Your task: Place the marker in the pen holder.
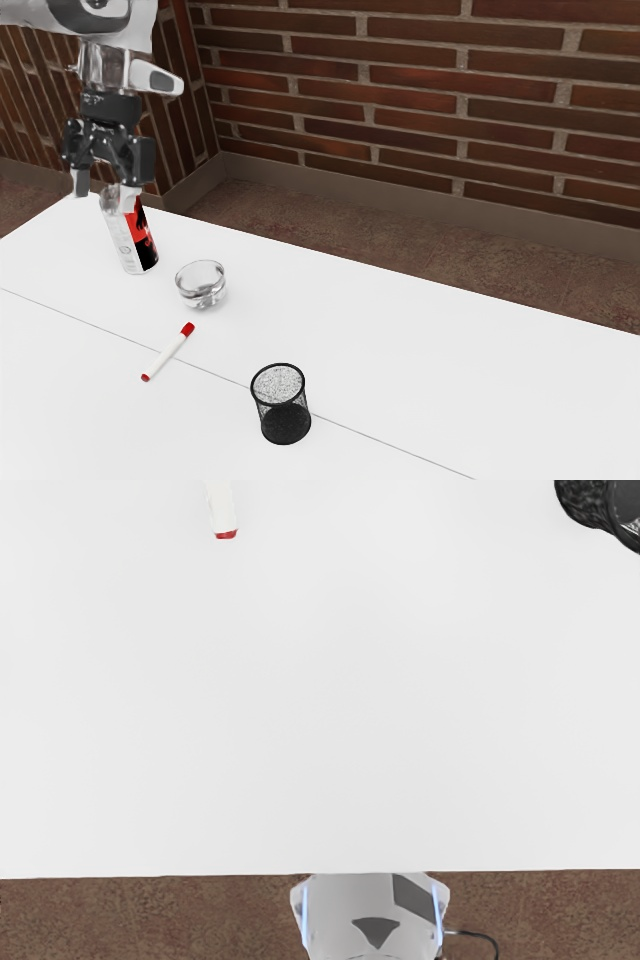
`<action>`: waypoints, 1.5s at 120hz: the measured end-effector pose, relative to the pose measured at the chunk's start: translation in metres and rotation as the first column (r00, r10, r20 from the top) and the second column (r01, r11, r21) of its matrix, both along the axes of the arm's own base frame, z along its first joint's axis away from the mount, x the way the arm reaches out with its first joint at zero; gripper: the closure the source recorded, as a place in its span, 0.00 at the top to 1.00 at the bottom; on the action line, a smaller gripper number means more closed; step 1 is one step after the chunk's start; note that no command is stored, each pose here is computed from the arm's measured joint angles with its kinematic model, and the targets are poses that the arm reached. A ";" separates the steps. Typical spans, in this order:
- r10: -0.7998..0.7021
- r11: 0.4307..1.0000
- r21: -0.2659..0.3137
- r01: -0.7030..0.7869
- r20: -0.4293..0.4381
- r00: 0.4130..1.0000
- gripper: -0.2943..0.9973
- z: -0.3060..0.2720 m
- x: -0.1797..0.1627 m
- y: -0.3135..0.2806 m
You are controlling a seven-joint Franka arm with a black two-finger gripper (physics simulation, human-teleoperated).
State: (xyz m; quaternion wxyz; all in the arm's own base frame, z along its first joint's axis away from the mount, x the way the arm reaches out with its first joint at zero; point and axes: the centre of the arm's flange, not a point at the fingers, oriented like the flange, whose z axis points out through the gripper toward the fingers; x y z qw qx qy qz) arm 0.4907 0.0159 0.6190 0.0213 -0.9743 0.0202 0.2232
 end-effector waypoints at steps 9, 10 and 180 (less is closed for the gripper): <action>-0.014 1.000 0.003 0.014 0.137 0.990 0.77 0.000 0.020 0.007; -0.015 1.000 0.003 0.015 0.150 0.989 0.77 0.001 0.021 0.008; 0.170 0.984 0.000 -0.179 0.312 0.935 0.57 -0.338 -0.014 0.097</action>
